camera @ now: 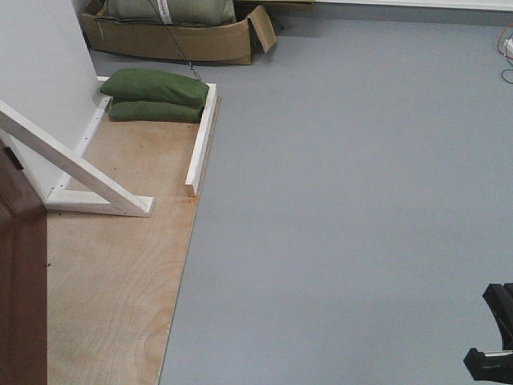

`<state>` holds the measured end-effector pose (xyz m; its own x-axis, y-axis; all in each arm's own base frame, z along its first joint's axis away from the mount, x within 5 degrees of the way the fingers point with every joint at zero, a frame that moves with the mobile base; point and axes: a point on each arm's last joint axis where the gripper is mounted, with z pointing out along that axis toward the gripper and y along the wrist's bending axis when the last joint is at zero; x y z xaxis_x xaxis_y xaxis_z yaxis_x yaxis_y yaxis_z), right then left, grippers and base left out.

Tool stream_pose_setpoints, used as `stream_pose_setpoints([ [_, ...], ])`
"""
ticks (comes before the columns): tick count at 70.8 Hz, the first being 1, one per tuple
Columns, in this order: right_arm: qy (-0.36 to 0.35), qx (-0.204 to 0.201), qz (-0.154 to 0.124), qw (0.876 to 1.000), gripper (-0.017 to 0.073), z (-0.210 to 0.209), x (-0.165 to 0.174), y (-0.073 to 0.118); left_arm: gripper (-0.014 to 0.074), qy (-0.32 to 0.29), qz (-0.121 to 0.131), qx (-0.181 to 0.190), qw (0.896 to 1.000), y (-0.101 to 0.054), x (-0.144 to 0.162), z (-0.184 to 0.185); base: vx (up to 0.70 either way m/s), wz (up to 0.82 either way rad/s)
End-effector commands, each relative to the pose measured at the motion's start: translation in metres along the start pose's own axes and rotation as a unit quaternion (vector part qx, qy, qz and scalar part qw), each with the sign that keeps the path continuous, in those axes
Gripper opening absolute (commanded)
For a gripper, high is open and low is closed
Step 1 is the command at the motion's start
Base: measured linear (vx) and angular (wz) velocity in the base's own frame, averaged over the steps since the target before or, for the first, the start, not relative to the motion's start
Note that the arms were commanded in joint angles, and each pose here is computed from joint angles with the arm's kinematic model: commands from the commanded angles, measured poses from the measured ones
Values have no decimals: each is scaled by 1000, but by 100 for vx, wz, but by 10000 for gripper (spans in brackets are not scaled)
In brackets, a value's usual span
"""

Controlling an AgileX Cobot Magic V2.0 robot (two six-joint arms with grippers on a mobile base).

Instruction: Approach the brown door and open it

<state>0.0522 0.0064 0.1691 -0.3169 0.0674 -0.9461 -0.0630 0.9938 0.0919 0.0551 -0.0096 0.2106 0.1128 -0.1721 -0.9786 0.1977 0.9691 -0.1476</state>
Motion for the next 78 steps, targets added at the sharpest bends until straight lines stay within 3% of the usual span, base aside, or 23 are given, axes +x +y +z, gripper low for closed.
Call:
stream_pose_setpoints([
  [1, -47, 2, -8, 999, 0, -1, -7, 0, 17, -39, -1, 1, 999, 1, -1, -2, 0, 0],
  [22, -47, 2, -8, 999, 0, -1, -7, 0, 17, -40, 2, 1, 999, 1, -1, -2, 0, 0],
  [30, -47, 2, -8, 999, 0, -1, -7, 0, 17, -50, 22, 0, 999, -1, -13, 1, 0, 0],
  [43, -47, 2, -8, 999, 0, -1, -7, 0, 17, -86, 72, -15, 994, -9, -81, 16, 0, 0],
  [54, -47, 2, -8, 999, 0, -1, -7, 0, 17, -158, 112, -48, 980, -17, -163, 26, 0, 0],
  [61, -47, 2, -8, 999, 0, -1, -7, 0, 17, -215, 162, -82, 960, -23, -216, 23, 0, 0],
  [68, -47, 2, -8, 999, 0, -1, -7, 0, 17, -252, 245, -131, 927, -29, -257, 17, 0, 0],
  [74, -47, 2, -8, 999, 0, -1, -7, 0, 17, -268, 348, -190, 878, -34, -287, 9, 0, 0],
  [76, -47, 2, -8, 999, 0, -1, -7, 0, 17, -269, 390, -213, 855, -36, -294, 5, 0, 0],
  [78, -47, 2, -8, 999, 0, -1, -7, 0, 17, -269, 417, -230, 837, -38, -301, 3, 0, 0],
])
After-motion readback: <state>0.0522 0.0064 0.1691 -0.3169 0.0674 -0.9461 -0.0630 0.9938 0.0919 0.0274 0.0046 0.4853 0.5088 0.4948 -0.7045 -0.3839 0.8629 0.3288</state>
